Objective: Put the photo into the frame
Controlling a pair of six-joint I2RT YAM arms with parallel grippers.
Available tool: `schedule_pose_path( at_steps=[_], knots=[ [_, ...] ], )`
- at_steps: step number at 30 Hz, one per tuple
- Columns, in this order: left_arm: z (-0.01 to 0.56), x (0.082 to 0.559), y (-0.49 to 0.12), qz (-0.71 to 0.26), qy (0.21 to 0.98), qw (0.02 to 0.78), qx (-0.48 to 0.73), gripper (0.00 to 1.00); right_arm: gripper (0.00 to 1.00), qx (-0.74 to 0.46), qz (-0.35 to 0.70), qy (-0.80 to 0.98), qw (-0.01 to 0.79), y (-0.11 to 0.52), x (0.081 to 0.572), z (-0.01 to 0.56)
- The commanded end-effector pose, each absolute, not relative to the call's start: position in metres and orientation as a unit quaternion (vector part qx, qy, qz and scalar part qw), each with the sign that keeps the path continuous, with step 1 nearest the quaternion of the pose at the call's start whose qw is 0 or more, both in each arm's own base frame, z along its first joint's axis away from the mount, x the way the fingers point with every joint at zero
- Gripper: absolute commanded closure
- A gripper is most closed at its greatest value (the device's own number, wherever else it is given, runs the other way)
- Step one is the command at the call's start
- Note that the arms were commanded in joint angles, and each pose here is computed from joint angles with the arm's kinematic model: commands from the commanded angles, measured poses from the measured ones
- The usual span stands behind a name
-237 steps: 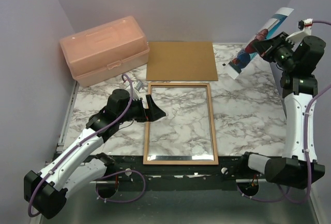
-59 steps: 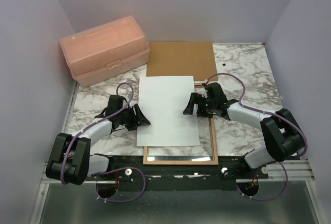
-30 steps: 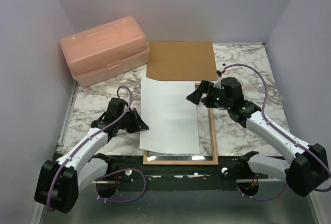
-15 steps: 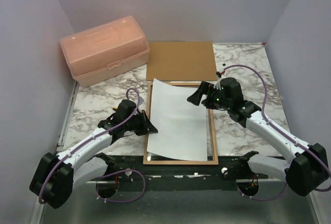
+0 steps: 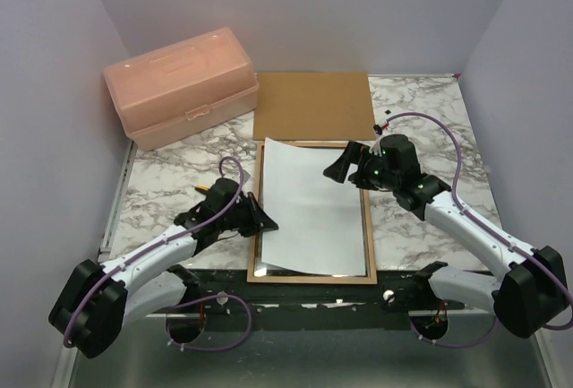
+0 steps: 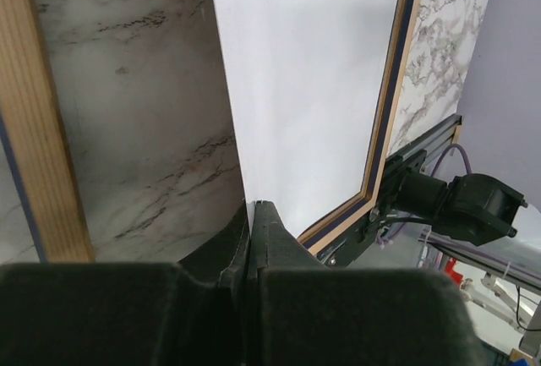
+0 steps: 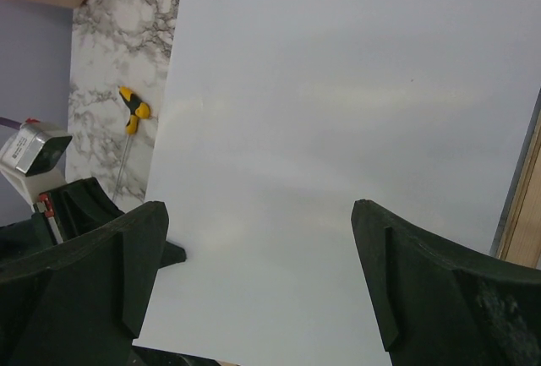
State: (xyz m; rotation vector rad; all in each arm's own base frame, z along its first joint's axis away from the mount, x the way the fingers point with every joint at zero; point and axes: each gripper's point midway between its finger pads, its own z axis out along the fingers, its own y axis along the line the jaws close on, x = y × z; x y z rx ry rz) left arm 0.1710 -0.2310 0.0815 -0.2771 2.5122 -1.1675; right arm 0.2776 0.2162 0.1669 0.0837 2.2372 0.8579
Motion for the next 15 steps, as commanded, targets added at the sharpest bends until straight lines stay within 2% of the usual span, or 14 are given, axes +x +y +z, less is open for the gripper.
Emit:
schedule_pose_path(
  at_steps=[1,14,15],
  knots=[
    [0.0879,0.1808,-0.2409,-0.421,0.879,0.198,-0.103,1.0,0.01,0.036,0.334,0.874,0.35,0.2173,0.2747,0.1593],
    [0.0855,0.1781,-0.2496,-0.405,0.89,0.193,-0.081,1.0,0.01,0.035,0.333,0.877,0.343,0.2181,0.2739,0.1538],
    [0.0861,0.1788,-0.2491,-0.401,0.891,0.195,-0.079,0.94,0.01,0.035,0.333,0.877,0.343,0.2181,0.274,0.1539]
  ],
)
